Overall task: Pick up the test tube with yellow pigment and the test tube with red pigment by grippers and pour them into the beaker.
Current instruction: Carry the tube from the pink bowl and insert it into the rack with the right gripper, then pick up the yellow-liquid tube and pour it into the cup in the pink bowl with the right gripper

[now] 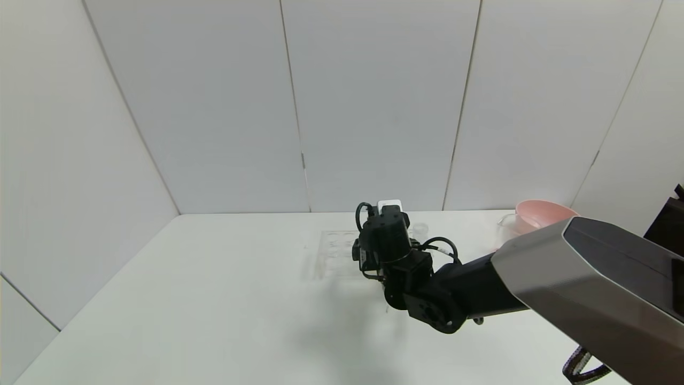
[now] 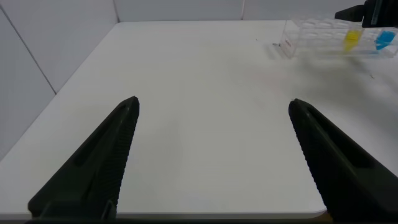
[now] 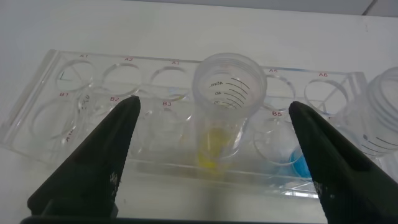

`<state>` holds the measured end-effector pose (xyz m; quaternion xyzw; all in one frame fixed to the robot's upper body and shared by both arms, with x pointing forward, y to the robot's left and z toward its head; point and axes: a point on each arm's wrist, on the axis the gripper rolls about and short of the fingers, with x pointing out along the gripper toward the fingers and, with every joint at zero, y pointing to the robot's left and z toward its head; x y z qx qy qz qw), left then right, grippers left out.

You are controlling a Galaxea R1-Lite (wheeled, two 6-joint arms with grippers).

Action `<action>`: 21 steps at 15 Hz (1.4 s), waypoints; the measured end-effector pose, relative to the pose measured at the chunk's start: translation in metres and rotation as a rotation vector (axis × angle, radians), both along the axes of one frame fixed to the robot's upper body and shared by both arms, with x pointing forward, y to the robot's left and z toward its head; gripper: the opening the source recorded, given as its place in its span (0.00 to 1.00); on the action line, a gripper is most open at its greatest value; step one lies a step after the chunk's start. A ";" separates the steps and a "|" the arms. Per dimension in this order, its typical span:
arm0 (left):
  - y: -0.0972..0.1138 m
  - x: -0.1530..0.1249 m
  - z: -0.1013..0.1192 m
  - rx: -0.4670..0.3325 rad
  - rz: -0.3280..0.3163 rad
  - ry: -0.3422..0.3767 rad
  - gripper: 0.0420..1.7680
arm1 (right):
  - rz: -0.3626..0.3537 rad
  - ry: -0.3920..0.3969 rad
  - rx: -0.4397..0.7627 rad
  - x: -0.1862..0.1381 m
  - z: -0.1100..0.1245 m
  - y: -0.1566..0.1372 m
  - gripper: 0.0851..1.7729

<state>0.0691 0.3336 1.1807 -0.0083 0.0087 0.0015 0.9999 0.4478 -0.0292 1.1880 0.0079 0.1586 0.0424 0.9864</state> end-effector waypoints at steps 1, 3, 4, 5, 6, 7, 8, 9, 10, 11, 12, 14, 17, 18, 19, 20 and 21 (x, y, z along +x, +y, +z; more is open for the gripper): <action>0.000 0.000 0.000 0.000 0.000 0.000 0.97 | -0.001 0.002 -0.001 0.000 0.000 0.000 0.96; 0.000 0.000 0.000 0.000 0.000 0.000 0.97 | -0.002 0.005 -0.003 -0.001 -0.002 -0.001 0.86; 0.000 0.000 0.000 0.000 0.000 0.000 0.97 | -0.002 0.008 -0.005 -0.001 -0.002 -0.001 0.77; 0.000 0.000 0.000 0.000 0.000 0.000 0.97 | -0.002 0.008 -0.005 -0.002 -0.002 -0.002 0.67; 0.000 0.000 0.000 0.000 0.000 0.000 0.97 | -0.002 0.007 -0.005 -0.002 -0.001 -0.002 0.59; 0.000 0.000 0.000 0.000 0.000 0.000 0.97 | -0.002 0.006 -0.004 -0.002 0.000 -0.003 0.52; 0.000 0.000 0.000 0.000 0.000 0.000 0.97 | -0.002 0.005 -0.003 -0.002 0.001 -0.003 0.46; 0.000 0.000 0.000 0.000 0.000 0.000 0.97 | -0.002 0.006 -0.003 -0.003 0.001 -0.003 0.40; 0.000 0.000 0.000 0.000 0.000 0.000 0.97 | -0.002 0.006 -0.003 -0.003 0.002 -0.004 0.27; 0.000 0.000 0.000 0.000 0.000 0.000 0.97 | -0.002 0.007 -0.004 -0.004 0.002 -0.004 0.24; 0.000 0.000 0.000 0.000 0.000 0.000 0.97 | -0.002 0.006 -0.002 -0.004 0.003 -0.004 0.24; 0.000 0.000 0.000 0.000 0.000 0.000 0.97 | -0.002 0.006 -0.003 -0.005 0.003 -0.005 0.24; 0.000 0.000 0.000 0.000 0.000 0.000 0.97 | -0.001 0.006 -0.004 -0.006 0.004 -0.005 0.24; 0.000 0.000 0.000 0.000 0.000 0.000 0.97 | -0.002 0.006 -0.003 -0.006 0.005 -0.005 0.24; 0.000 0.000 0.000 0.000 0.000 0.000 0.97 | -0.002 0.005 -0.003 -0.006 0.005 -0.005 0.24; 0.000 0.000 0.000 0.000 0.000 0.000 0.97 | -0.001 0.005 -0.004 -0.006 0.005 -0.005 0.24; 0.000 0.000 0.000 0.000 0.000 0.000 0.97 | -0.002 0.005 -0.004 -0.006 0.005 -0.005 0.24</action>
